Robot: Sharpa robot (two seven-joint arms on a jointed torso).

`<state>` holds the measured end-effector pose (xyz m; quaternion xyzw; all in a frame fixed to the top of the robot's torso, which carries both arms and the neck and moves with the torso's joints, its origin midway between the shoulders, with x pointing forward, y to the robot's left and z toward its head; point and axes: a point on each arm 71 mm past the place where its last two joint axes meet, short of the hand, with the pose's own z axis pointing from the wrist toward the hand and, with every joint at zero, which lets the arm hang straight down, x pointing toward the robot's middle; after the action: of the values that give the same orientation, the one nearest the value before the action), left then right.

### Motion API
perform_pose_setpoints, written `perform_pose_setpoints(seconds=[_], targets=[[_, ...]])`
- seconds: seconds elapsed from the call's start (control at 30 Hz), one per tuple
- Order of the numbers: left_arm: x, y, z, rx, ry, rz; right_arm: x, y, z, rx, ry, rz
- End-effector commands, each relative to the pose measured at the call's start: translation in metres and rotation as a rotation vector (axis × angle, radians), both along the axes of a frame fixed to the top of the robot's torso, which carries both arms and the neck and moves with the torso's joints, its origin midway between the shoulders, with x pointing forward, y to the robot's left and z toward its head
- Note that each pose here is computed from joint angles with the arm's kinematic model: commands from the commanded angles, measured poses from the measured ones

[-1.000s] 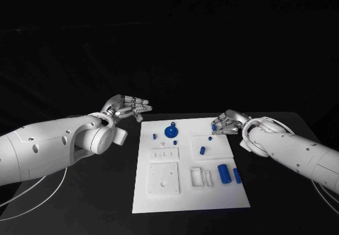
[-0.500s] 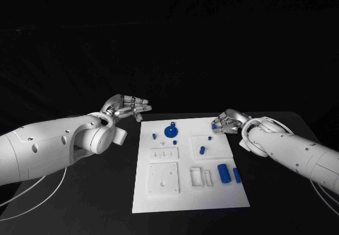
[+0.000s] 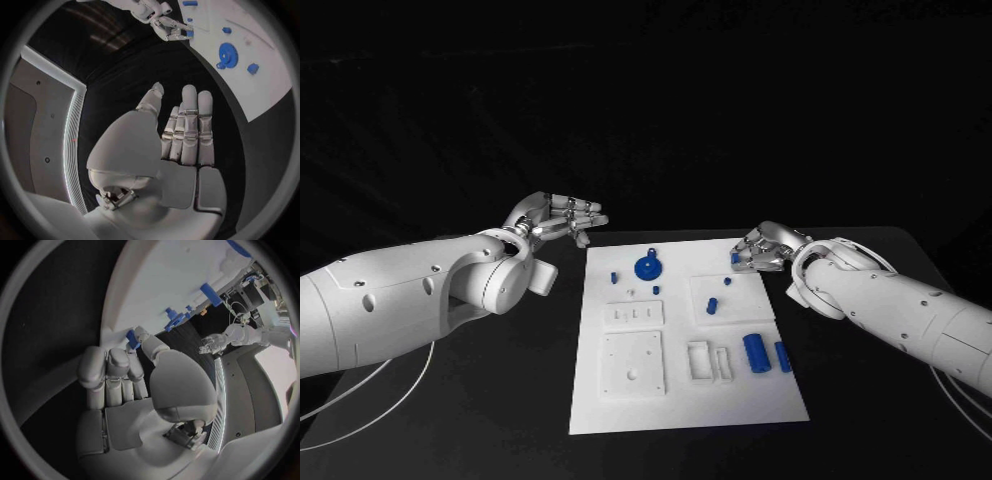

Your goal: Assemble the parts on the task board

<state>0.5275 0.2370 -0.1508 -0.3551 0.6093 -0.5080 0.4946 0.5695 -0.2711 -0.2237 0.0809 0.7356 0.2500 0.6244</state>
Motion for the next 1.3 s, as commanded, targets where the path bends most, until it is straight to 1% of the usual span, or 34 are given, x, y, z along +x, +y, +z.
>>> perform_pose_setpoints(seconds=[0.03, 0.3, 0.4, 0.5, 0.63, 0.77, 0.87, 1.03, 1.07, 1.17, 1.3], targets=[[-0.0005, -0.002, 0.0012, -0.003, -0.008, -0.013, 0.0, 0.001, 0.001, 0.009, -0.016, 0.0], [-0.0001, -0.002, 0.0011, 0.001, -0.006, -0.015, -0.001, 0.002, 0.005, 0.024, -0.06, -0.044], [0.0008, -0.002, 0.0003, 0.013, 0.011, -0.023, -0.002, 0.002, 0.008, 0.027, -0.07, -0.053], [0.0026, -0.003, -0.0011, 0.029, 0.058, -0.039, -0.003, 0.004, 0.015, 0.027, -0.08, -0.053], [0.0083, -0.006, 0.0, 0.065, 0.124, -0.071, -0.004, 0.009, 0.027, 0.025, -0.09, -0.042], [0.0148, -0.011, 0.0015, 0.131, 0.188, -0.116, -0.006, 0.02, 0.039, 0.02, -0.089, -0.014], [0.019, -0.017, 0.0029, 0.181, 0.227, -0.145, -0.01, 0.031, 0.046, 0.011, -0.085, 0.015], [0.0249, -0.026, 0.0032, 0.255, 0.291, -0.157, -0.016, 0.053, 0.053, -0.001, -0.086, 0.052], [0.0261, -0.029, 0.0024, 0.273, 0.314, -0.16, -0.018, 0.061, 0.054, -0.002, -0.088, 0.062], [0.0277, -0.037, 0.0005, 0.308, 0.354, -0.172, -0.022, 0.079, 0.057, -0.013, -0.098, 0.088], [0.0285, -0.046, -0.0016, 0.347, 0.379, -0.188, -0.027, 0.095, 0.058, -0.037, -0.116, 0.124]])
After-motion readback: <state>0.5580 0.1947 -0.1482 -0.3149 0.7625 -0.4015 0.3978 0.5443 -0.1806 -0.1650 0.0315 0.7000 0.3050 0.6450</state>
